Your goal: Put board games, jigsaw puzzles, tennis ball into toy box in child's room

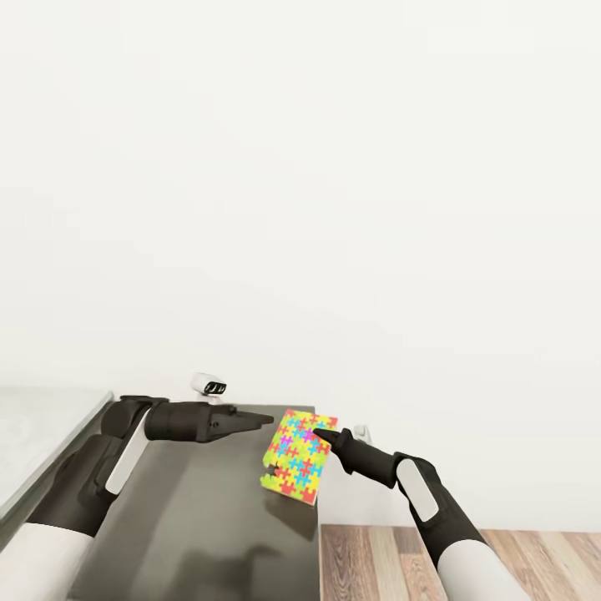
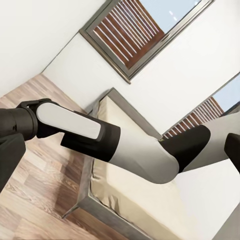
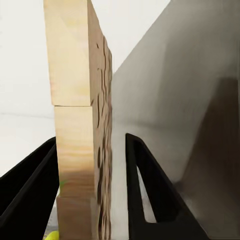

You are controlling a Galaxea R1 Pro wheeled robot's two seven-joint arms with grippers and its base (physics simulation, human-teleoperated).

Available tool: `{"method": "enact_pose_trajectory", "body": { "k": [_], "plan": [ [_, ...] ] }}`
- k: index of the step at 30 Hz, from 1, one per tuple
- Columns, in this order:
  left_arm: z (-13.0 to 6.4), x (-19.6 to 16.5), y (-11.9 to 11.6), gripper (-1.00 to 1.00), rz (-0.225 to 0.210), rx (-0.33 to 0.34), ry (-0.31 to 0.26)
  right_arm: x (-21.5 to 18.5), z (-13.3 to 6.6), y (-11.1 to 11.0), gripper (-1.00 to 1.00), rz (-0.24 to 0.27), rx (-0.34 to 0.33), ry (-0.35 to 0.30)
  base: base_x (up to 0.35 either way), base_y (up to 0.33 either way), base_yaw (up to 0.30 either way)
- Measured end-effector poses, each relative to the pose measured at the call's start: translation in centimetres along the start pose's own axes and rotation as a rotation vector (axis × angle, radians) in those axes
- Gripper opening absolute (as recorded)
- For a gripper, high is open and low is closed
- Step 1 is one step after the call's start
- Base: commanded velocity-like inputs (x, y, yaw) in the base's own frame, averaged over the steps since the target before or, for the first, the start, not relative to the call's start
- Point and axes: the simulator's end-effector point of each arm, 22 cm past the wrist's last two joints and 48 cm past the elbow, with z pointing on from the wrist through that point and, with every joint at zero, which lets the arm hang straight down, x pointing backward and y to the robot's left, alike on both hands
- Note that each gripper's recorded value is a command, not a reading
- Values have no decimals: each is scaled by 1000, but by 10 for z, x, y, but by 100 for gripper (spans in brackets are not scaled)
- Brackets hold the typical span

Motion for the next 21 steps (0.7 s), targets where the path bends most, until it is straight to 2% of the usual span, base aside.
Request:
{"method": "enact_pose_trajectory", "body": {
  "k": [10, 15, 21],
  "plan": [
    [1, -12, -12, 100, 1, 1, 0, -3, -4, 17, -100, 0, -5, 0, -5, 0, 0],
    [1, -18, -17, 100, 0, 1, 0, -6, -5, 24, -100, 1, -5, 0, -179, 53, 0],
    [2, -25, -25, 100, 1, 0, 0, -8, -8, 37, -100, 2, -21, -3, -40, 12, 0]
  ]
}}
